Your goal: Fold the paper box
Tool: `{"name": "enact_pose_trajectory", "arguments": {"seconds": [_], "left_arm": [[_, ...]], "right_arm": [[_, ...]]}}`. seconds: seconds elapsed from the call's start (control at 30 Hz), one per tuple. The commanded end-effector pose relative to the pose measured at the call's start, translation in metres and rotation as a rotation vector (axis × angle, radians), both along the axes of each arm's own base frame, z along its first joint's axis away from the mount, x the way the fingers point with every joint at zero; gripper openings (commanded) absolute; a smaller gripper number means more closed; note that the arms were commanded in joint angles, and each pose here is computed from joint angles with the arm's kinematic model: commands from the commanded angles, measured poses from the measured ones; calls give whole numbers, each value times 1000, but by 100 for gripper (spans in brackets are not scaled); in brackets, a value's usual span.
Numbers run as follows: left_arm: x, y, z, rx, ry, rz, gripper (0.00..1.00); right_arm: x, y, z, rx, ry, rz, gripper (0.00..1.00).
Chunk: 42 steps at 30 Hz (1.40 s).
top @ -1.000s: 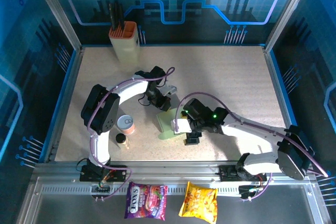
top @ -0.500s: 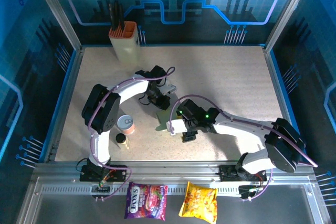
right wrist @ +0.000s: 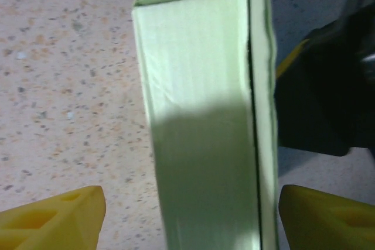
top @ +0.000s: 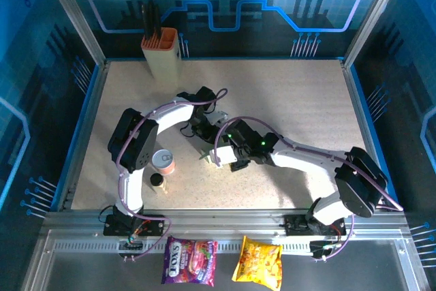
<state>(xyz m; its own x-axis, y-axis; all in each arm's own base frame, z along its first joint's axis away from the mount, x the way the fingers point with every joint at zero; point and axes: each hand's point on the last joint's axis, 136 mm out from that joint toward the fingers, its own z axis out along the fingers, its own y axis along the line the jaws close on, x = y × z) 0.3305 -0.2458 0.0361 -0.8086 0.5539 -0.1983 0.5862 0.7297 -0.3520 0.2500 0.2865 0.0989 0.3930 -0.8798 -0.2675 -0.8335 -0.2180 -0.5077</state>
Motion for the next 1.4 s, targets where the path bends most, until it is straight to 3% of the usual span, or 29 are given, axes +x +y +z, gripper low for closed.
{"name": "enact_pose_trajectory", "arguments": {"seconds": [0.0,0.33,0.57,0.83,1.1,1.37], "left_arm": [[-3,2,-4,22,18,-21,11],[3,1,3,12,-10,-18,11],[30,22,47,-69,-117,154,14],[36,65,99,-153,-227,350,17],[21,81,123,-193,-269,401,22],[12,79,138,-231,-284,399,25]], "right_arm": [[12,9,8,14,-20,39,75],[19,16,15,26,54,83,53],[14,9,18,-2,176,44,46],[13,9,25,-19,330,-83,45],[20,12,2,-121,357,-217,47],[20,13,3,-122,347,-240,61]]}}
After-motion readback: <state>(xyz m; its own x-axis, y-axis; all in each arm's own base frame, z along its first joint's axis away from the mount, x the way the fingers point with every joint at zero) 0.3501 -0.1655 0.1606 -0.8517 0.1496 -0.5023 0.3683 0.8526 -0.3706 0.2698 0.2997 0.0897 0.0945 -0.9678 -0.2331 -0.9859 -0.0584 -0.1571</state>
